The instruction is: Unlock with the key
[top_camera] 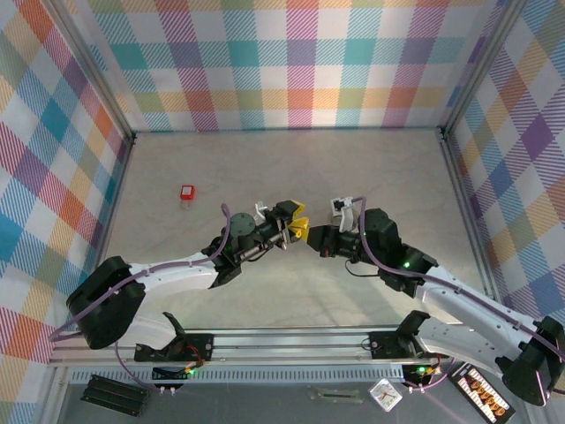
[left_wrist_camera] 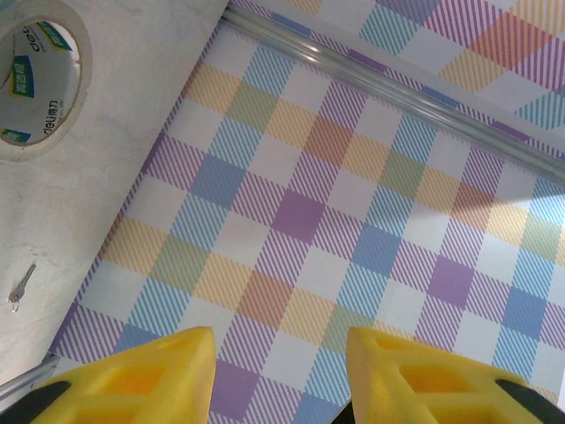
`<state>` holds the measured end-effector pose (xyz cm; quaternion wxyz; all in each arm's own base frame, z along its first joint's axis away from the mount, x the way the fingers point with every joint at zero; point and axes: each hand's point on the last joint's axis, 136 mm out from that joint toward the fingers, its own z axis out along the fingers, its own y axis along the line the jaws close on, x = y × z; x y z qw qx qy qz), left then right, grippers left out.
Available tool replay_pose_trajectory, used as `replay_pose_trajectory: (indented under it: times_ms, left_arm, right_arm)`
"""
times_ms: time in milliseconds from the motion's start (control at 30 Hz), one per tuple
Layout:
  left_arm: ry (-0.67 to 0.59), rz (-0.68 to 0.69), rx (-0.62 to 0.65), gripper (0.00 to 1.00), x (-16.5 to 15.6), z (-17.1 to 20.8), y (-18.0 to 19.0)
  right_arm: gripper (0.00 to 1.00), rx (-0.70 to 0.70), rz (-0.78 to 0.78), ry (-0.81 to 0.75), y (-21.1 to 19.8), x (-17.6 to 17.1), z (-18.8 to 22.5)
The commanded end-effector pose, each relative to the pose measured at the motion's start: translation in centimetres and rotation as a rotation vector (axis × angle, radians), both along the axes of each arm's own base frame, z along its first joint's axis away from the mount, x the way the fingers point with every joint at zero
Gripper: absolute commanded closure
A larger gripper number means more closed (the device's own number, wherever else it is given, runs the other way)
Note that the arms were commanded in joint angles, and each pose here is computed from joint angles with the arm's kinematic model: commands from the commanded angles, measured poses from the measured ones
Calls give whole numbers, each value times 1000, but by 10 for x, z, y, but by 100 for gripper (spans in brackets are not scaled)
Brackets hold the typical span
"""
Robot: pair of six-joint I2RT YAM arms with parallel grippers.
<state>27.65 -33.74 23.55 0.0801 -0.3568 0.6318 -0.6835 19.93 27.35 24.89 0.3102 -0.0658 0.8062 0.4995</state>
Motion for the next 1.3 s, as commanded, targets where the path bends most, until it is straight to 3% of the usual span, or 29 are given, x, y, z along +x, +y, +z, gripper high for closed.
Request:
replay_pose_trajectory:
  times_ms: [0, 667, 900, 967, 1100, 1167, 1267]
  left_arm:
    - [-28, -1, -30, 63, 1, 8, -1]
    - [-44, 11, 72, 100, 7, -1, 8]
    - [-75, 2, 94, 100, 6, 5, 7]
    - [-112, 5, 119, 100, 6, 10, 10]
    - [-344, 10, 245, 100, 9, 44, 18]
    - [-484, 18, 318, 100, 6, 63, 23]
    - [-673, 24, 387, 100, -3, 88, 27]
  right_arm:
    - [100, -2, 4, -13, -2, -4, -2]
    - [100, -29, 73, -61, -6, -19, -4]
    - [100, -49, 74, -74, -6, -17, -5]
    - [88, -57, 54, -61, -10, -16, -6]
    - [34, 21, 45, -44, -12, -20, 12]
    - [24, 62, 43, -30, -13, -21, 25]
    - [20, 155, 50, 3, -12, -19, 40]
